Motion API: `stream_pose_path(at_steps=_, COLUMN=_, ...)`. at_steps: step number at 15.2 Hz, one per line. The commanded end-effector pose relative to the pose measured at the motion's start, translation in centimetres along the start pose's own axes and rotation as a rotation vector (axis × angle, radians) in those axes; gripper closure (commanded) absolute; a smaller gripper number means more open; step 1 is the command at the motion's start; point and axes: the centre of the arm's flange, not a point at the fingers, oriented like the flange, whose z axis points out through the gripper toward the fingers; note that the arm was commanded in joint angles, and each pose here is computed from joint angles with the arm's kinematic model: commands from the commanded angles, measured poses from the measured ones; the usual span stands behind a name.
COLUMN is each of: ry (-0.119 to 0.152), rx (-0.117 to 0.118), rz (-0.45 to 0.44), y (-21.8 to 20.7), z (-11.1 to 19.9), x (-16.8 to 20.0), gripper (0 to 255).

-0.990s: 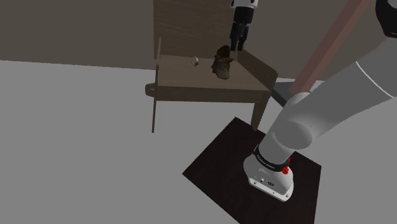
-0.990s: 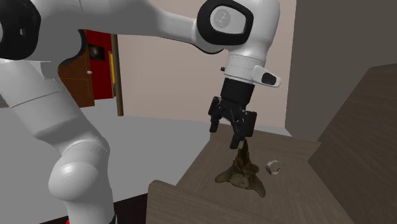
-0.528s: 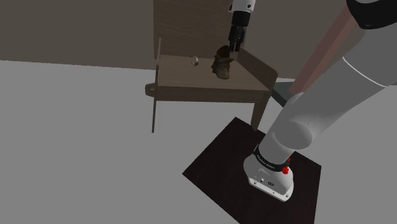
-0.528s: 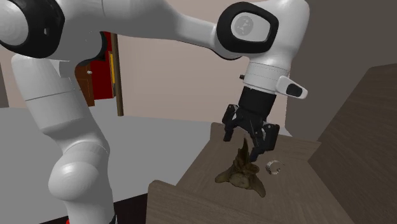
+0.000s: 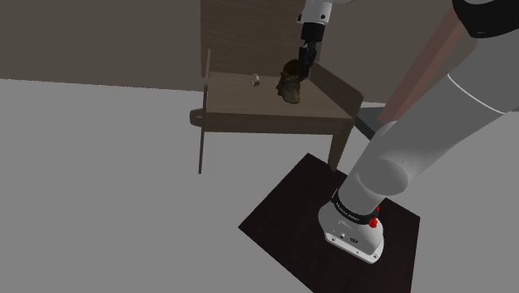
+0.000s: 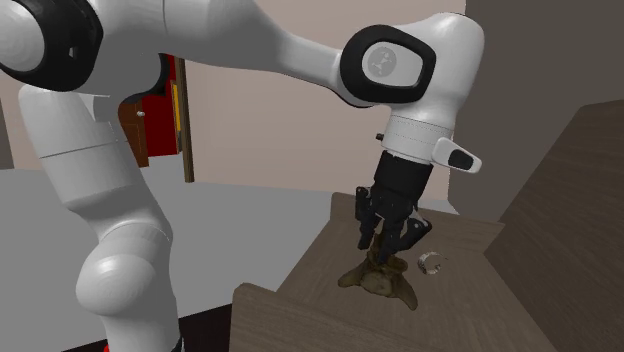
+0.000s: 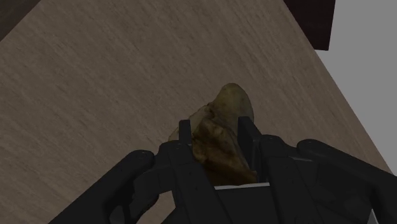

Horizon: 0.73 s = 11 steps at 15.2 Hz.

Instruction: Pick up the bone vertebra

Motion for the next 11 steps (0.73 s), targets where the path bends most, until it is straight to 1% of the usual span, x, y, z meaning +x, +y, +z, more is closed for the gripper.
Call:
stream_pose_path(at_steps=1, ry=-0.001, rx=0.0, rz=0.0, y=0.0, z=0.1, x=0.0, gripper=255)
stream_pose_path(at_steps=7, ry=-0.001, rx=0.0, rz=0.0, y=0.0, z=0.0, x=0.0, gripper=255)
stream_pose_path(at_steps=11, ry=-0.001, rx=0.0, rz=0.0, y=-0.4, z=-2.0, x=-0.3, gripper=255)
